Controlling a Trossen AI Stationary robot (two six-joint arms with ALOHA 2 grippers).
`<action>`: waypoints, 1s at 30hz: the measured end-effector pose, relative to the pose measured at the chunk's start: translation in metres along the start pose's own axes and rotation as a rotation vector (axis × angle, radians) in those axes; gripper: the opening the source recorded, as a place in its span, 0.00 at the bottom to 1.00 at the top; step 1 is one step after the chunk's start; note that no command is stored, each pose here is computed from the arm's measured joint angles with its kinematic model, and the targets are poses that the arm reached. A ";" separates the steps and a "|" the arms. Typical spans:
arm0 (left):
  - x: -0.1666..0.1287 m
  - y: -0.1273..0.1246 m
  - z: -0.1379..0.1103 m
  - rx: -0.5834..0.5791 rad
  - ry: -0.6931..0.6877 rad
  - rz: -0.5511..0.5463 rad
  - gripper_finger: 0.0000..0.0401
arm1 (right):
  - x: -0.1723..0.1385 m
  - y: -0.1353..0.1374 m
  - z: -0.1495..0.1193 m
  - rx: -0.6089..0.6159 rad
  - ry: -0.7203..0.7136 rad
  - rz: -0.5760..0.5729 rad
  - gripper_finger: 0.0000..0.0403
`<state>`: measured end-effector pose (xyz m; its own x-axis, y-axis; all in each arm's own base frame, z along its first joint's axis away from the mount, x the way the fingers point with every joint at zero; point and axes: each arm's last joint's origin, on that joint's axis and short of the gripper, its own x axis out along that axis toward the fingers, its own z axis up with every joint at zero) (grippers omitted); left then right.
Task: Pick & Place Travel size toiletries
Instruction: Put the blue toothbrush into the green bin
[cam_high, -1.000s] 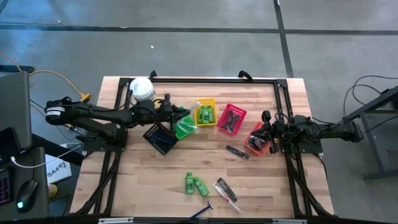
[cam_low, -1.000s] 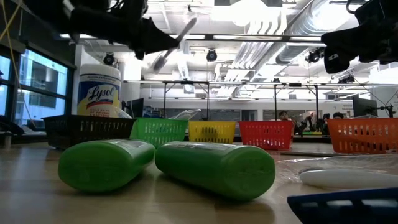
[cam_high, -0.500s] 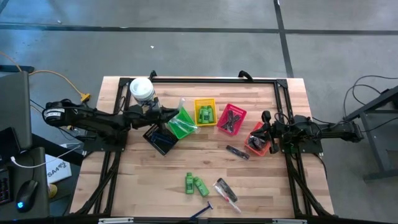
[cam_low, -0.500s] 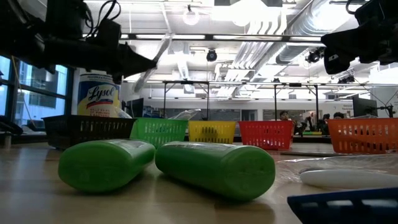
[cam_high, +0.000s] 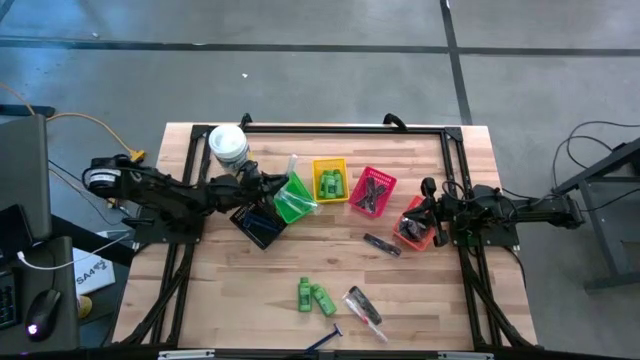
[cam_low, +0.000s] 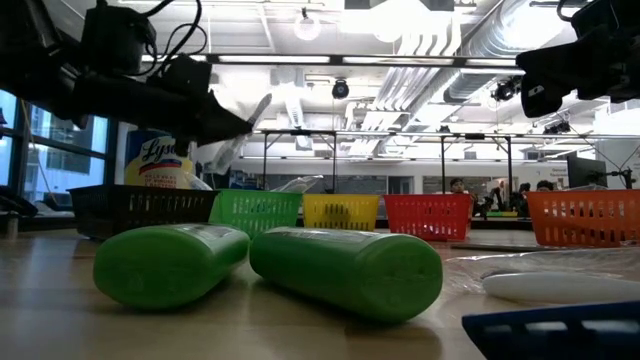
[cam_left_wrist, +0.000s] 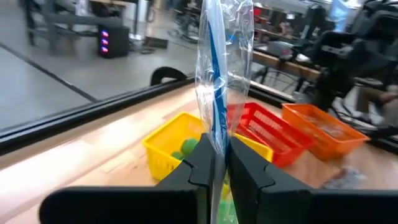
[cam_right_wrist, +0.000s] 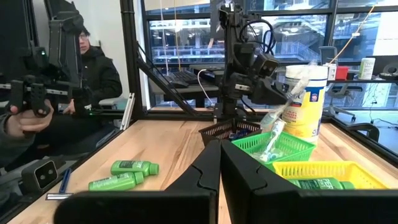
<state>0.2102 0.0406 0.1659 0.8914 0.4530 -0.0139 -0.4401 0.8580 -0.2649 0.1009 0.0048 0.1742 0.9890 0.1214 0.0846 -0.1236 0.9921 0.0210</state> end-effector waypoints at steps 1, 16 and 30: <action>0.001 0.000 -0.002 0.005 -0.007 0.014 0.06 | 0.000 0.000 0.000 0.000 0.000 0.000 0.01; 0.052 -0.011 -0.029 0.037 0.057 0.095 0.07 | 0.000 0.000 0.000 0.000 0.004 0.000 0.01; 0.056 -0.010 -0.039 0.058 0.096 0.088 0.16 | 0.000 0.000 -0.001 0.001 0.010 0.002 0.01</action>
<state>0.2687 0.0482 0.1305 0.8539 0.5046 -0.1273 -0.5204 0.8297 -0.2020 0.1010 0.0049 0.1732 0.9895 0.1236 0.0749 -0.1255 0.9919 0.0216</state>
